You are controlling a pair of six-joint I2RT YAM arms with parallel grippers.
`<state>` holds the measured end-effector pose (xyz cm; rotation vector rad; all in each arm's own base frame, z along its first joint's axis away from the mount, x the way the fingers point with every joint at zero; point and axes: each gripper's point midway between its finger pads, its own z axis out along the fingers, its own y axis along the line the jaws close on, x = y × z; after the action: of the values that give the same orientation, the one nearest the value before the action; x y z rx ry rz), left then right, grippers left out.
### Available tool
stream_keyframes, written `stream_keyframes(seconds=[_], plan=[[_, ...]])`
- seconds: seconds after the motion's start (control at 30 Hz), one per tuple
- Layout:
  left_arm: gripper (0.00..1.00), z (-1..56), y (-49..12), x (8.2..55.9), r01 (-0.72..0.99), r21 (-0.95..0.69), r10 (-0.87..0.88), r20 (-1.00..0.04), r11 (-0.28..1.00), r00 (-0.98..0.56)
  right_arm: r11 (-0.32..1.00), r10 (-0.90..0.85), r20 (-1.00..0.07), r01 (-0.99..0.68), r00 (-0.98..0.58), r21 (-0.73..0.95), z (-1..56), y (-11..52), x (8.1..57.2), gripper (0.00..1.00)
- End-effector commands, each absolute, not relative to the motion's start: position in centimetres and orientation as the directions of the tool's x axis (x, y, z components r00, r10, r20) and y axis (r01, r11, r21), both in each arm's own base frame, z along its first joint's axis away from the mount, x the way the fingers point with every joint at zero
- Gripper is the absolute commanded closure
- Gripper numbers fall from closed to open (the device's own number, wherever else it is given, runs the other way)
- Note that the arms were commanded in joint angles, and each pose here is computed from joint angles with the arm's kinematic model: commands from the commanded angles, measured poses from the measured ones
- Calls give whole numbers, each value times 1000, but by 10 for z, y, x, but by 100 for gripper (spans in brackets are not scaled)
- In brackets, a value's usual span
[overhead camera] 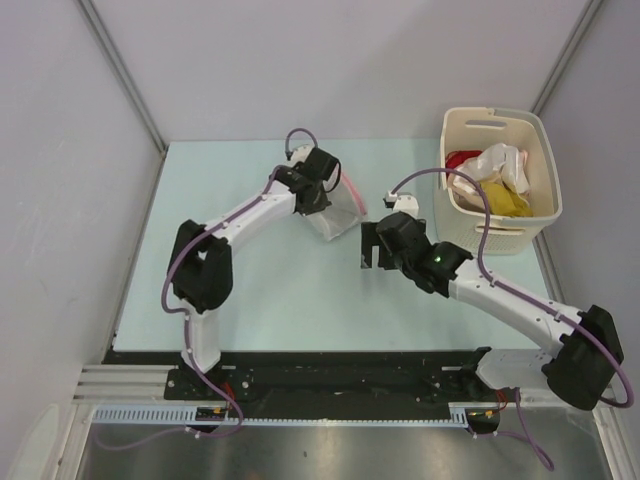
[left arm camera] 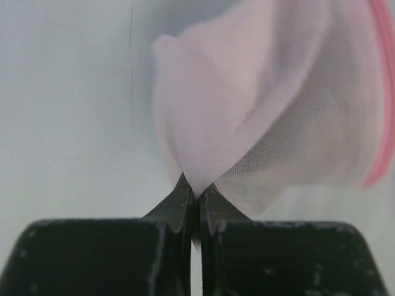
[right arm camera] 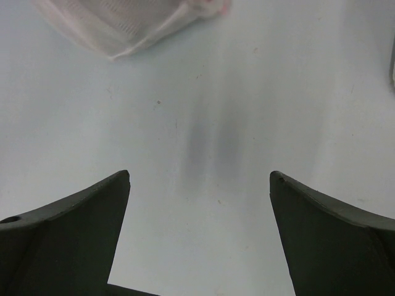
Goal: Unzip the laundry bag and remove the bra
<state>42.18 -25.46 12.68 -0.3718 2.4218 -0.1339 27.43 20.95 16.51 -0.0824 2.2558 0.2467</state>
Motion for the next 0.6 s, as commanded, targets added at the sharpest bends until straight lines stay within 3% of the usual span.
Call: stream_keyframes(seconds=[0.0, 0.07, 0.23, 0.37, 0.57], plan=[[99, 187, -252, 413, -56, -228, -201, -689, 972, -696, 969, 106, -802, -122, -587, 217, 195, 204, 281, 0], [100, 201, -247, 403, 76, -242, -125, -717, 967, -685, 949, 162, -801, -131, -576, 286, 209, 201, 287, 0], [100, 231, -254, 366, 425, -440, -71, -756, 791, -651, 904, 241, -815, -183, -526, 386, 241, 196, 296, 0], [99, 215, -240, 351, 450, -538, -84, -702, 713, -707, 840, 260, -815, -295, -519, 456, 262, 217, 292, 0], [99, 207, -264, 322, 544, -694, -61, -641, 471, -765, 810, 310, -737, -240, -601, 535, 245, 225, 294, 0]])
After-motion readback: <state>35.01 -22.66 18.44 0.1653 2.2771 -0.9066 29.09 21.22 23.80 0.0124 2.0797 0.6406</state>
